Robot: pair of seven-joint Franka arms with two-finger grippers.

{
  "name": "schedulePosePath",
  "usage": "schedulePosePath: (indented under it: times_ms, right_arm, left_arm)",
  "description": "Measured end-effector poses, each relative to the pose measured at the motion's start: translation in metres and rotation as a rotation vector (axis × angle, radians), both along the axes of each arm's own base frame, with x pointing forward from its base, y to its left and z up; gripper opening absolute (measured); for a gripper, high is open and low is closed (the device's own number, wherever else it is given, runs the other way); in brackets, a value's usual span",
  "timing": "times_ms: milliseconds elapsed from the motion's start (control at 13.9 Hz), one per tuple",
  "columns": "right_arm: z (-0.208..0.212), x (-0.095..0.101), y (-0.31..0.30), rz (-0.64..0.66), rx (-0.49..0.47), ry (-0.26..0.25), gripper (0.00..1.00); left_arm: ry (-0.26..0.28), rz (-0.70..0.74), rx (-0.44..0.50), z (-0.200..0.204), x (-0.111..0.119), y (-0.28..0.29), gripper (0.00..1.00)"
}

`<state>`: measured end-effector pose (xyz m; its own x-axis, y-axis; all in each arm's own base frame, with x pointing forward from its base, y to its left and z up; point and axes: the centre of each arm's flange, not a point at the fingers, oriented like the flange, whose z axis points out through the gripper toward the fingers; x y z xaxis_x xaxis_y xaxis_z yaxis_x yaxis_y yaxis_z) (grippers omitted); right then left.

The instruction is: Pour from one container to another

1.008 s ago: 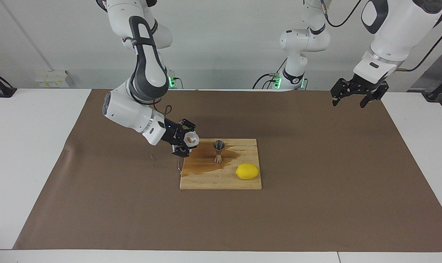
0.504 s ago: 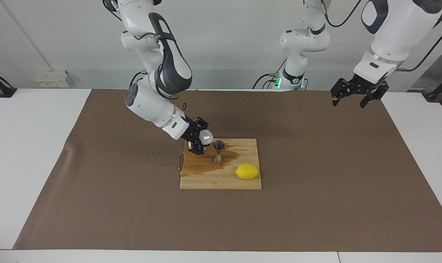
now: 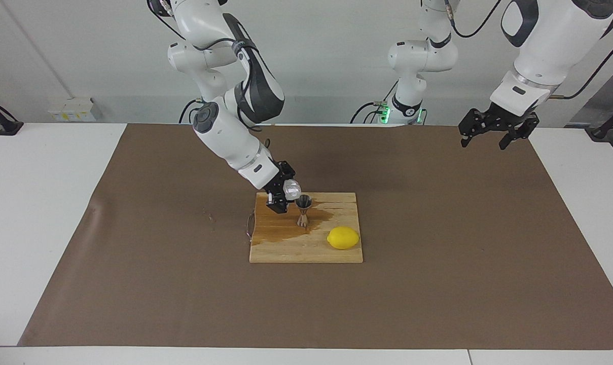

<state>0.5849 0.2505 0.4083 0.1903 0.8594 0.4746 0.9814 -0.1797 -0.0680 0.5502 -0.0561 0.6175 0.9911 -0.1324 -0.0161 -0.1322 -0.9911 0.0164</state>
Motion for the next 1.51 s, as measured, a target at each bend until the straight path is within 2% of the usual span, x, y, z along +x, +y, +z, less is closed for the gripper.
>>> schedulePosePath:
  times_ms: [576, 1512]
  right_arm:
    - [0.010, -0.003, 0.018, 0.015, -0.134, -0.038, 0.30]
    - [0.004, -0.006, 0.024, 0.059, -0.199, -0.059, 0.30]
  left_arm:
    - [0.000, 0.000, 0.000, 0.000, 0.000, 0.000, 1.00]
    - [0.000, 0.000, 0.000, 0.000, 0.000, 0.000, 1.00]
